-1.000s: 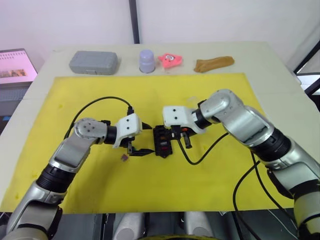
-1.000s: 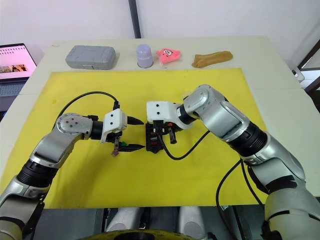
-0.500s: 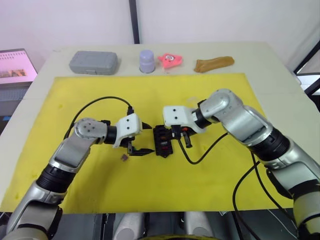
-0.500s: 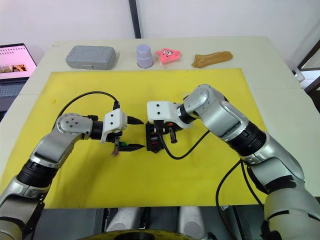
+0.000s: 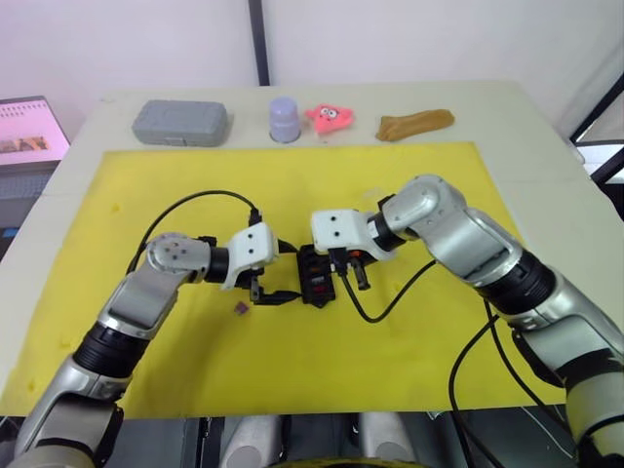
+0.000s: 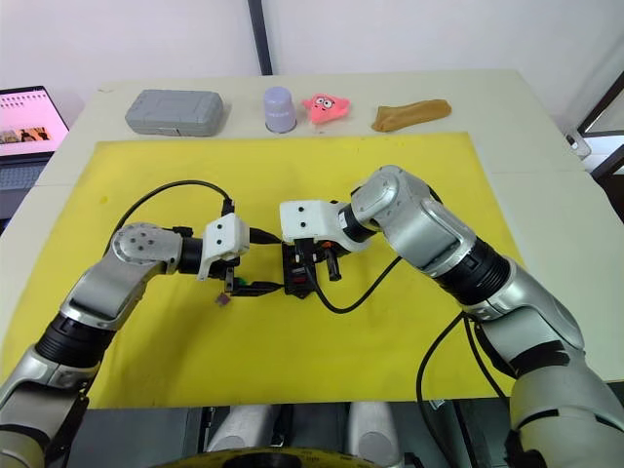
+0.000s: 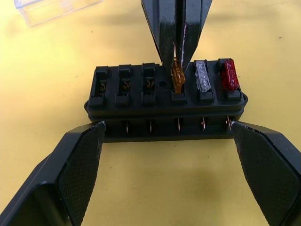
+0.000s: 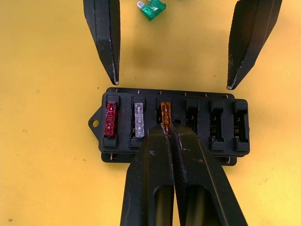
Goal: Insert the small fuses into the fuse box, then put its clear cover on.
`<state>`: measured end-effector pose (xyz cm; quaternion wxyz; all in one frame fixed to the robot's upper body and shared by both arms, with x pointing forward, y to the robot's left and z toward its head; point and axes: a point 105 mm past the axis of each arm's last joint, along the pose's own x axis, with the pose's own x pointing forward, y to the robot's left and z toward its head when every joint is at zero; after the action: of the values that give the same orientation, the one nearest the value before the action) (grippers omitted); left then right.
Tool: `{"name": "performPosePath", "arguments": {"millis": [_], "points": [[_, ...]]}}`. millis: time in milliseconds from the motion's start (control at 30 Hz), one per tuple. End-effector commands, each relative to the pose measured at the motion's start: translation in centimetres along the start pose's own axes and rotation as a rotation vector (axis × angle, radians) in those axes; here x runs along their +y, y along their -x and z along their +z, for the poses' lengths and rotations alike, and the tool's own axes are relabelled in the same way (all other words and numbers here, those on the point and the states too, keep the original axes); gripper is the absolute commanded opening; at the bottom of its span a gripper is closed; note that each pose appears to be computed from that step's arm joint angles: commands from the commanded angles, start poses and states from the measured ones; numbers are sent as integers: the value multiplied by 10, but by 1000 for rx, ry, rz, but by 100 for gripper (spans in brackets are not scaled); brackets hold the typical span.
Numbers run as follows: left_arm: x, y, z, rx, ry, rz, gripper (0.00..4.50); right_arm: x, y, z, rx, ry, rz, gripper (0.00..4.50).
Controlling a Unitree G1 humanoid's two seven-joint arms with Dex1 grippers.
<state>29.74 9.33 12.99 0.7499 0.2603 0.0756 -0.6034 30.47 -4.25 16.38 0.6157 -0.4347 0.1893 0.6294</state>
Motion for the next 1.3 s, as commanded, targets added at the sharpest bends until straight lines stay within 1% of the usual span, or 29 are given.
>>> {"name": "performPosePath", "arguments": {"millis": [33,300,633,700,733,767,1100,1300], "points": [[-1,-1,9,-20,-36,4,445,0,-2,1,22,27,12,0],[-1,-1,9,-22,-36,10,445,4,-5,-1,32,12,34,0],[0,-1,9,-20,-37,9,445,3,-2,5,14,17,20,0],[0,0,9,-19,-38,9,450,2,0,6,9,14,14,65],[0,0,9,-19,-39,9,450,1,0,7,6,12,10,85],[0,0,9,-19,-39,10,450,0,1,8,1,11,4,130],[0,0,8,-17,-39,10,450,-7,9,13,-16,7,-25,130],[2,1,8,-15,-38,13,450,-13,21,17,-40,-3,-41,130]]}}
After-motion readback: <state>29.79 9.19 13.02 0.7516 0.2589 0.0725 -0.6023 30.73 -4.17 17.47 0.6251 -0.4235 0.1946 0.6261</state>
